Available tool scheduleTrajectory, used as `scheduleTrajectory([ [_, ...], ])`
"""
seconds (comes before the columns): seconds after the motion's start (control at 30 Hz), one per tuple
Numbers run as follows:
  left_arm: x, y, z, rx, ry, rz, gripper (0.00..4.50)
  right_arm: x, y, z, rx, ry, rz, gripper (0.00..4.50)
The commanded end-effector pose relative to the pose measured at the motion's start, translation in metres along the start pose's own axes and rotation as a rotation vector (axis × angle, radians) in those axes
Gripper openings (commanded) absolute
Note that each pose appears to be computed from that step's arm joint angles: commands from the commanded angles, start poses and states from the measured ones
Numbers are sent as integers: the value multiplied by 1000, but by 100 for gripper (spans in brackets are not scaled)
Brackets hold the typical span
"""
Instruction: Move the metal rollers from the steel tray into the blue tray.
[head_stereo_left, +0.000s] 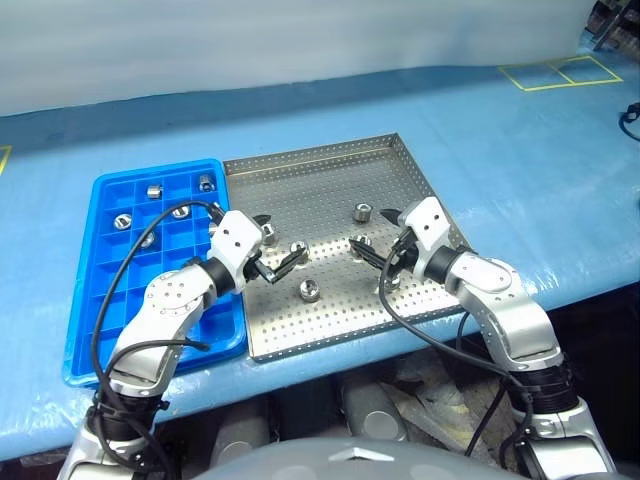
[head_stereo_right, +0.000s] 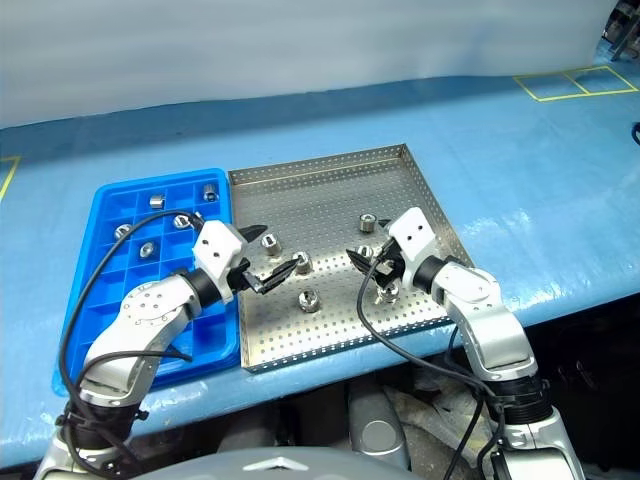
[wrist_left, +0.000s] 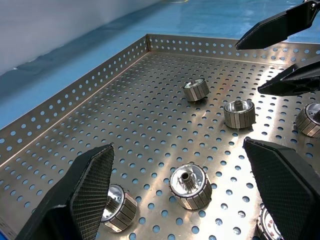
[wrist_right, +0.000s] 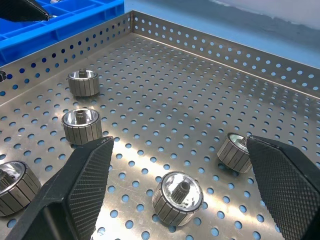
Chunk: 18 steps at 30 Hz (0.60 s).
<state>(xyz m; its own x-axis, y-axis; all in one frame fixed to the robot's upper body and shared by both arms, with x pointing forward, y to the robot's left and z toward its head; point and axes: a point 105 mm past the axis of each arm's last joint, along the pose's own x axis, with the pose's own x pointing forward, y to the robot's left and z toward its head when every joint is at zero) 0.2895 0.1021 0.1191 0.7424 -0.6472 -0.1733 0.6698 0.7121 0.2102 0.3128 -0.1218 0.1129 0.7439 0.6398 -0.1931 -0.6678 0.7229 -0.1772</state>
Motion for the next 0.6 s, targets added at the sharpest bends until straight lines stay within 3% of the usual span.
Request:
scheduleTrajectory([
  [0.03, 0, 1, 9, 41, -38, 11, 450, 0, 1, 15, -31, -51, 4, 447],
  [0.6, 1, 2, 9, 56, -40, 14, 450, 0, 2, 14, -31, -52, 6, 447],
])
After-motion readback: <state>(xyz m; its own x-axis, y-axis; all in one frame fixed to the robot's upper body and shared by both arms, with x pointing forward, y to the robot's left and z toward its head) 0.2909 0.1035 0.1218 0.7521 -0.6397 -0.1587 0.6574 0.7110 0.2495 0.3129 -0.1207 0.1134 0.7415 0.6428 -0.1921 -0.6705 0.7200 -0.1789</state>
